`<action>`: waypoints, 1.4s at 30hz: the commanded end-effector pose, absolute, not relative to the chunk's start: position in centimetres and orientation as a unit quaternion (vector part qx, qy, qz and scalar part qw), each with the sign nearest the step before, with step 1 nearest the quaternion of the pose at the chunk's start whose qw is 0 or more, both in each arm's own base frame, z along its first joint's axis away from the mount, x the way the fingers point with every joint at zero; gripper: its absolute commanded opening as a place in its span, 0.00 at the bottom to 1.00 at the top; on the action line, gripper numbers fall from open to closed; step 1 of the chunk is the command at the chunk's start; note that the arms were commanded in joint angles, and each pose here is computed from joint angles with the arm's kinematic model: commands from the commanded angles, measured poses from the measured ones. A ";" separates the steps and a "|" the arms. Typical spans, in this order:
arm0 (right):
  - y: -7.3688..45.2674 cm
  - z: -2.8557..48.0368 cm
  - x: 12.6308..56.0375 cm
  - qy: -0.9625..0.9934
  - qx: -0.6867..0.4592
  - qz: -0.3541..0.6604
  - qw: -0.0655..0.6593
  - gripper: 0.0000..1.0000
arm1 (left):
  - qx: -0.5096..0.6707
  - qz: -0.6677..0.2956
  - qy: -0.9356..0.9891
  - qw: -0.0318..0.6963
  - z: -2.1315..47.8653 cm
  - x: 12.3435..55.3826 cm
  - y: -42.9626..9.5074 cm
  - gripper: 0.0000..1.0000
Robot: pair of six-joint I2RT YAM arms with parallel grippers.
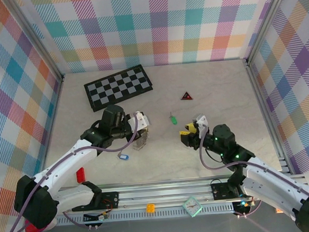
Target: Put the keys on the keyring
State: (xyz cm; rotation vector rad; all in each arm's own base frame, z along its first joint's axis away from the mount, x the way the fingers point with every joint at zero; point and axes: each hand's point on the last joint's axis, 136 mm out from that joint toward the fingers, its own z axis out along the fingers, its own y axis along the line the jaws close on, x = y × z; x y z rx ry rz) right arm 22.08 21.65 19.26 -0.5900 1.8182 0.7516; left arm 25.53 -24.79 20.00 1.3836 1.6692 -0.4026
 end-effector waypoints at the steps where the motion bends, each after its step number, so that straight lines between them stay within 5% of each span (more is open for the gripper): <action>1: 23.0 21.9 22.8 0.744 -0.265 0.328 0.518 0.46 | 0.559 -0.230 0.624 0.495 23.4 24.3 -26.9 0.00; 15: 26.7 24.3 22.4 0.601 -0.466 0.280 0.586 0.47 | 0.588 -0.329 0.548 0.496 25.1 21.2 -29.0 0.00; 21: 28.3 24.0 20.3 0.555 -0.523 0.323 0.561 0.46 | 0.581 -0.357 0.542 0.490 24.2 20.7 -29.4 0.00; 42: 30.1 23.2 19.5 0.530 -0.534 0.383 0.536 0.28 | 0.565 -0.429 0.517 0.479 23.4 19.8 -31.1 0.00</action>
